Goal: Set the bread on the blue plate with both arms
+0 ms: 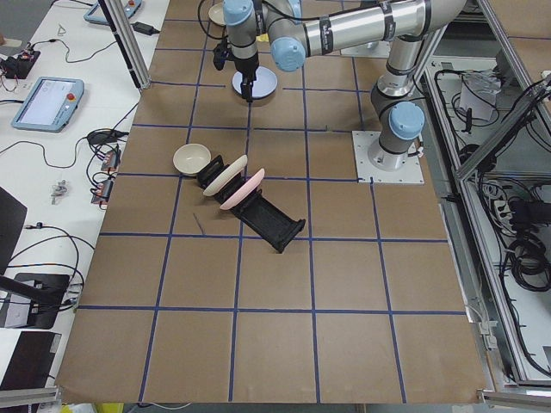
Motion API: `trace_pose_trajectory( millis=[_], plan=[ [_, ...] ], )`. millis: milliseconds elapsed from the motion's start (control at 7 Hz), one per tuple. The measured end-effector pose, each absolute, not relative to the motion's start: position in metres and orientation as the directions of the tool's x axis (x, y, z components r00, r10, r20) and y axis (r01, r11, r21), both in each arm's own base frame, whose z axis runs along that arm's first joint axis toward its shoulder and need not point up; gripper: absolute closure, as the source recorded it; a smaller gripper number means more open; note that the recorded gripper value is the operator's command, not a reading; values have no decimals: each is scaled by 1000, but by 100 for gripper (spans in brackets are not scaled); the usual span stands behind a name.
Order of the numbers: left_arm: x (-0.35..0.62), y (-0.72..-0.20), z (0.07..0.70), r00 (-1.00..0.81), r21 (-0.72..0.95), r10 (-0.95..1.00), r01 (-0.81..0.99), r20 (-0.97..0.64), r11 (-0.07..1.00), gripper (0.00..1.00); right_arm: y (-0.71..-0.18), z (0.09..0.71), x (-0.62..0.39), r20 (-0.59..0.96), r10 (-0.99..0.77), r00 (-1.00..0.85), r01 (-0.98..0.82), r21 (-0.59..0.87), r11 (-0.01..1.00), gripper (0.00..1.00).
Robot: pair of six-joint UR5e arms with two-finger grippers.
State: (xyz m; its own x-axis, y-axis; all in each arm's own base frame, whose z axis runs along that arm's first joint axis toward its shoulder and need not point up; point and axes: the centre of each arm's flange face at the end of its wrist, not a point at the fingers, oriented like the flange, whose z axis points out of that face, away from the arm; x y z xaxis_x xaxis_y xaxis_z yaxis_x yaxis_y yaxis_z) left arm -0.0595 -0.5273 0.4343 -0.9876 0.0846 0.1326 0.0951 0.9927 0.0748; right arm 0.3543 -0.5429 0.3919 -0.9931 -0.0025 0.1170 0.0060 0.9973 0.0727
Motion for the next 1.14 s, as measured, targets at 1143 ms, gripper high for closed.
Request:
trace_pose_trajectory(
  millis=[1143],
  plan=[
    [-104,-481,478,-984,129,-153,-141,87,982,0,-585,246,363,65,8,-998,5,-51,999,92]
  ],
)
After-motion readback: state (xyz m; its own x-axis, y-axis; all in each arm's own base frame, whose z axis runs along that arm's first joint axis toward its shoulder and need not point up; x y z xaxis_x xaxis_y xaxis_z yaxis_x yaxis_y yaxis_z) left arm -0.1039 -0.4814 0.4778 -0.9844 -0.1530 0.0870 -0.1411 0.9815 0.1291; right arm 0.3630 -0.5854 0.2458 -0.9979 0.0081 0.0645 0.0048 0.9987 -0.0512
